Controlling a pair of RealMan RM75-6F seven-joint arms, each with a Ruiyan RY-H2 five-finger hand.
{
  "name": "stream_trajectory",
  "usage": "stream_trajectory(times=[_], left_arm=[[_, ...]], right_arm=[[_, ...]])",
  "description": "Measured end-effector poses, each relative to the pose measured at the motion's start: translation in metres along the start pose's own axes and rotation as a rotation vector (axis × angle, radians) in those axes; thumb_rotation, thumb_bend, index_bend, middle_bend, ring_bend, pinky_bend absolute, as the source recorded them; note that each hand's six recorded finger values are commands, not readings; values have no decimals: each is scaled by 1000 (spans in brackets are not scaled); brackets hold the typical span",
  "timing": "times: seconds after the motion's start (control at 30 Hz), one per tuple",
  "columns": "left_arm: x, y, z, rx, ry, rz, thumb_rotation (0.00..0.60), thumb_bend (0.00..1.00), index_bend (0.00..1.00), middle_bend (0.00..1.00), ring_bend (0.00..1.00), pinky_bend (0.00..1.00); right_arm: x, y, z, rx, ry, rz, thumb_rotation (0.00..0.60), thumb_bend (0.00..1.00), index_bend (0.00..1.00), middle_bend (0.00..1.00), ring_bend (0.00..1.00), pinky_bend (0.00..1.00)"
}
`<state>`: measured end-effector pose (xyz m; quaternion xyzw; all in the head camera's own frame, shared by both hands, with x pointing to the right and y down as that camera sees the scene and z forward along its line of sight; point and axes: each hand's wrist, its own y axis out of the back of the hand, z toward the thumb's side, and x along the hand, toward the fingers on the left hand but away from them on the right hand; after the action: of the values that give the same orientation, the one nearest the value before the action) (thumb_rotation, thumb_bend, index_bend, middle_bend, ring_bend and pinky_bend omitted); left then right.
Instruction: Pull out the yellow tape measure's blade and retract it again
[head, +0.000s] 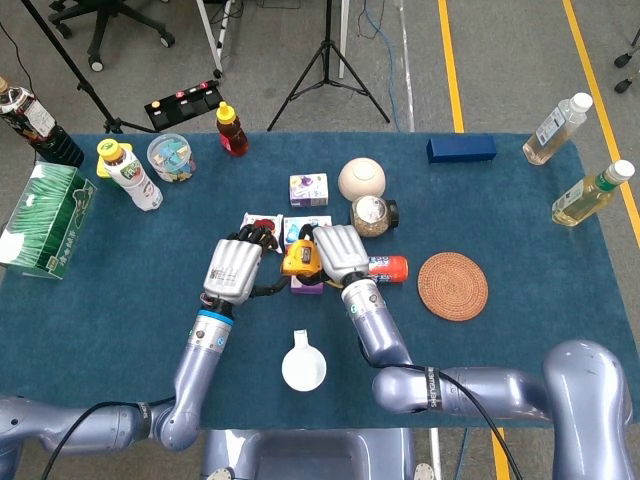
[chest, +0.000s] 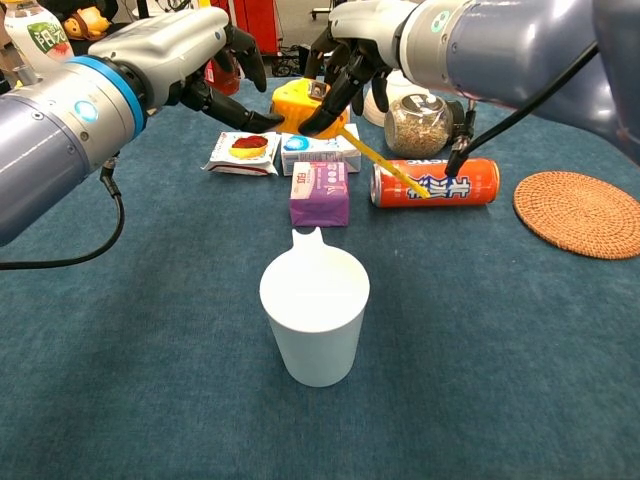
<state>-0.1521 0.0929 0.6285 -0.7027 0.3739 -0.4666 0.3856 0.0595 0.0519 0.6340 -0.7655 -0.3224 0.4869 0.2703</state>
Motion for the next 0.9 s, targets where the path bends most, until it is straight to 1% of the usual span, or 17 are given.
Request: stream_trajectory(times=[0.67, 0.9], left_arm=[[2, -3, 3, 3, 3, 4, 413, 202, 358, 278, 215, 421], [3, -2, 2, 4, 6, 7, 407, 253, 357, 278, 215, 422]], right_arm=[[1, -1, 2, -8, 9, 8, 512, 245, 533, 517, 575, 660], [1, 2, 0, -11, 6, 4, 512, 246, 533, 517, 575, 661]])
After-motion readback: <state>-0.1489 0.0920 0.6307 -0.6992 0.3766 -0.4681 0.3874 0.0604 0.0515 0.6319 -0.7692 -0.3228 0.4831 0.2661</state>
